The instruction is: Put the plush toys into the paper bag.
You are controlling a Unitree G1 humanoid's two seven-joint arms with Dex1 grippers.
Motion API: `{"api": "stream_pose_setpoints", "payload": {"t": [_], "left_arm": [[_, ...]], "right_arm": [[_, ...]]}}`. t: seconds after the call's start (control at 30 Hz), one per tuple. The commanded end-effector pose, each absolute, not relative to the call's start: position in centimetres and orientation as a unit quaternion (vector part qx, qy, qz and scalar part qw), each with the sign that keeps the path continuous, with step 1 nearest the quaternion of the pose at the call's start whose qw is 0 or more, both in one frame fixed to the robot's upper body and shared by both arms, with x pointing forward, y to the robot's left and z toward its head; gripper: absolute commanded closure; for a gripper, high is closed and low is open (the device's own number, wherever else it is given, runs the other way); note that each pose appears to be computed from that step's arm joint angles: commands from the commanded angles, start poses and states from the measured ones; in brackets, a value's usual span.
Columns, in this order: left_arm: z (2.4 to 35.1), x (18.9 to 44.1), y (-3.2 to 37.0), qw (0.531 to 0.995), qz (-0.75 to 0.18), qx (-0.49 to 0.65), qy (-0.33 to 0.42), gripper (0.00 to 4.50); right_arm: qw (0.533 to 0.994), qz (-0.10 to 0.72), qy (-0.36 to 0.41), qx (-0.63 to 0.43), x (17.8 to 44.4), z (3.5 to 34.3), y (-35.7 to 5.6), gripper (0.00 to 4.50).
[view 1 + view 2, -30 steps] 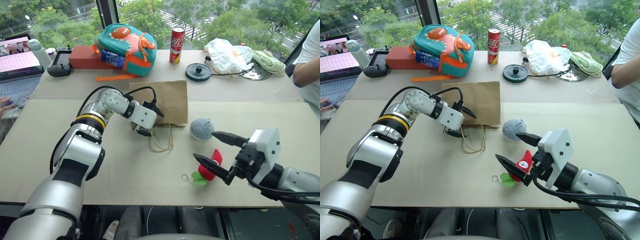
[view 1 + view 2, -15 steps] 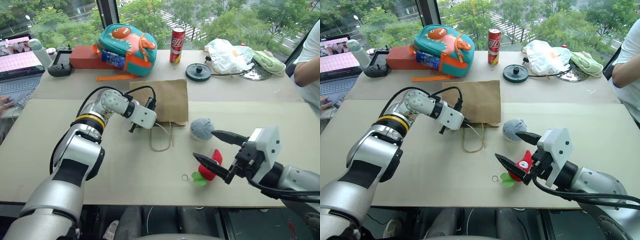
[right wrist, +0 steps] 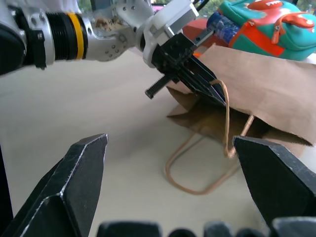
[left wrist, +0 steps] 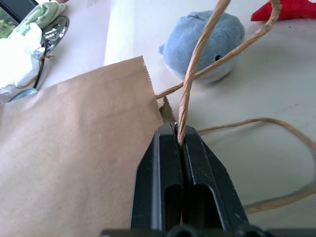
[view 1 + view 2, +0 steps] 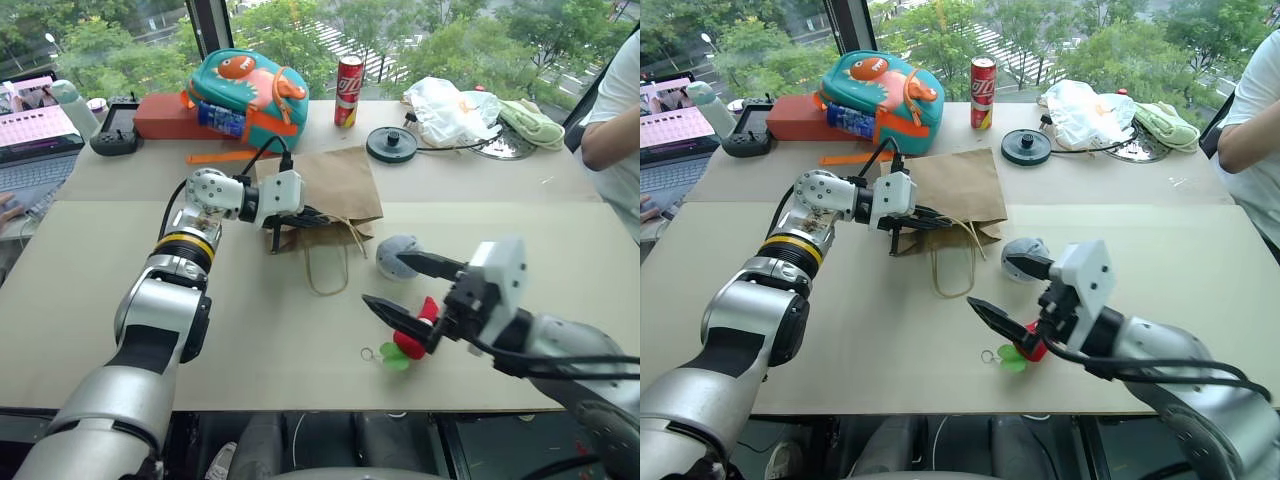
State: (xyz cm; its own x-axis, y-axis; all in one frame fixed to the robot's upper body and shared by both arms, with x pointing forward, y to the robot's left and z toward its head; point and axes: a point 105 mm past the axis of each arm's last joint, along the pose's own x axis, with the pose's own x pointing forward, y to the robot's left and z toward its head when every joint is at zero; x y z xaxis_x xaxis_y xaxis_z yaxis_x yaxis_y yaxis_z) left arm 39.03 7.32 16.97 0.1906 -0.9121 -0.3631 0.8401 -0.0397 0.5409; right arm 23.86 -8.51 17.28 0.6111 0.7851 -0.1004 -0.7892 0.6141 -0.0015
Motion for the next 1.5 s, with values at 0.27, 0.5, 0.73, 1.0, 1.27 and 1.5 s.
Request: {"api": "stream_pose_setpoints", "payload": {"t": [0.27,0.5,0.73,1.0,1.27,1.5], "left_arm": [[20.2,38.8,6.4,0.698,-0.636,0.314,-0.098,4.44],[21.4,38.8,6.3,0.708,-0.636,0.29,-0.1,4.5],[21.9,38.8,6.1,0.715,-0.636,0.274,-0.097,4.5],[23.0,39.0,5.3,0.727,-0.639,0.233,-0.093,4.5],[23.6,38.8,4.6,0.727,-0.644,0.22,-0.093,4.5],[23.5,38.4,4.6,0.72,-0.653,0.218,-0.089,4.5]], "right_arm": [[0.947,0.301,0.116,0.019,28.8,12.1,-8.6,0.0],[0.96,0.276,0.032,0.035,29.9,15.0,-7.7,1.75],[0.963,0.269,0.008,0.025,30.4,15.5,-7.2,4.15],[0.955,0.286,-0.052,-0.058,31.3,16.4,-5.0,4.46],[0.956,0.253,-0.082,-0.124,33.7,13.9,-3.6,4.46],[0.963,0.235,-0.093,-0.094,35.9,14.3,-3.0,4.46]]}}
